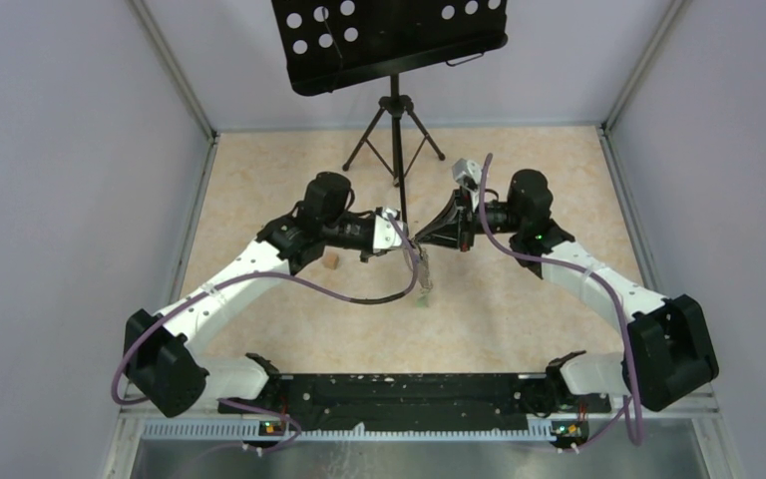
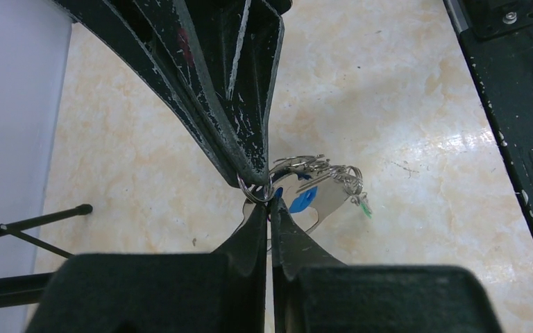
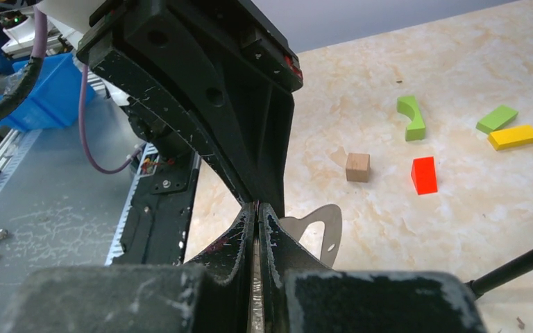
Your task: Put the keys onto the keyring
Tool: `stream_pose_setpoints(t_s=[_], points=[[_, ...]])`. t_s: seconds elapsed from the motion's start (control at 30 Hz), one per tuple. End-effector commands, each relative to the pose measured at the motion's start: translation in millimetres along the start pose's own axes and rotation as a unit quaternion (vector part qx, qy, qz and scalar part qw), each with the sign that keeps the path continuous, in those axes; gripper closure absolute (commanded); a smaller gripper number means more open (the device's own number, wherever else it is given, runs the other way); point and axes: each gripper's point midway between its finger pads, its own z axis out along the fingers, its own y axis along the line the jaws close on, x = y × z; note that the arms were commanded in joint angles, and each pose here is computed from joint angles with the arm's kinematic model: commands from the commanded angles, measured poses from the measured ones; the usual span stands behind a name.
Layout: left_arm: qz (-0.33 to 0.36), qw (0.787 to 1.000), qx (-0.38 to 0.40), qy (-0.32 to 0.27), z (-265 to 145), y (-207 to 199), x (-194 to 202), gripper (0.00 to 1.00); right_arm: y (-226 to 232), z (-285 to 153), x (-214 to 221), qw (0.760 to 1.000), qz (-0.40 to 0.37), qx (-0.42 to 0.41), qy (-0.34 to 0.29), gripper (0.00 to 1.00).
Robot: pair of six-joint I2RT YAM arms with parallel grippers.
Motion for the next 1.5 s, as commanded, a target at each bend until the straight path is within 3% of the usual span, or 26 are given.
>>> stream_pose_setpoints(t_s=[0.0, 0.5, 0.93, 1.47], points=[[0.038, 0.999, -0.026, -0.012, -4, 9, -18, 1.00, -11, -1, -13, 1.000, -0.006, 0.027, -0.013, 1.00], [0.045, 0.991, -0.113, 0.060, 5, 36, -5, 1.00, -46, -6, -10, 0.990, 0.061, 0.122, -0.026, 1.00], [0.068, 0.984, -0.125, 0.106, 22, 33, 7, 1.00, -58, -16, -9, 0.983, 0.088, 0.156, -0.040, 1.00], [0.057, 0.982, -0.135, 0.122, 38, 40, 5, 1.00, -67, -19, -2, 0.977, 0.100, 0.187, -0.038, 1.00]])
